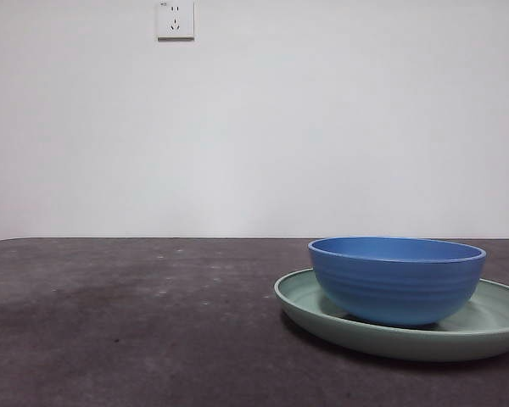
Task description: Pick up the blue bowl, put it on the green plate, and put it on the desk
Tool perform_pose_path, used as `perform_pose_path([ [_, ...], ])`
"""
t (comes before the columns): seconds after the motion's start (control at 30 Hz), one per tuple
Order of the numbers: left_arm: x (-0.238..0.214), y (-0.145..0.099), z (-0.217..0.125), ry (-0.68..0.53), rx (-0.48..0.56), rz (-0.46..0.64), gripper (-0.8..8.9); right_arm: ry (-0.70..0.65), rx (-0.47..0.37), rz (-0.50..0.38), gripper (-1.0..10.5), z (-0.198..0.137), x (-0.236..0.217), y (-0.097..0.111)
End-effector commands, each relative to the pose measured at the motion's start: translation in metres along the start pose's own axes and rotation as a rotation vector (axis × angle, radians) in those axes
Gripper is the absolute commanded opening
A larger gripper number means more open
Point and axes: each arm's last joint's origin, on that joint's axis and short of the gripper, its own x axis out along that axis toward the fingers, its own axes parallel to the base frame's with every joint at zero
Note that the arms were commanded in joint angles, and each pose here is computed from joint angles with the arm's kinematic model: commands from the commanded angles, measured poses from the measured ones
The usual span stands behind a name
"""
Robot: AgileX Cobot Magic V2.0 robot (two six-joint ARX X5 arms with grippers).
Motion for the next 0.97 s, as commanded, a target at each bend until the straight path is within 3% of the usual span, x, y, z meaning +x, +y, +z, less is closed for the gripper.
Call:
perform_pose_path([
  [0.03,0.0,-0.003,-0.017,-0.005,-0.01,-0.07,5.31,-0.014,0.023,0.004,6.1,0.004,-0.002,0.002],
  [0.3,-0.014,-0.011,-0.044,-0.053,0.008,-0.107,5.31,0.031,0.07,-0.001,6.1,-0.001,-0.002,0.002],
  [0.47,-0.018,-0.012,-0.045,-0.068,0.017,-0.106,5.31,0.1,0.119,-0.072,6.1,-0.002,0.004,-0.005],
  [0.73,-0.018,-0.012,-0.045,-0.067,0.015,-0.106,5.31,0.282,0.203,-0.205,6.1,0.011,0.035,-0.032],
  [0.97,-0.018,-0.012,-0.045,-0.068,0.015,-0.106,5.31,0.421,0.209,-0.274,6.1,0.02,0.066,-0.058],
])
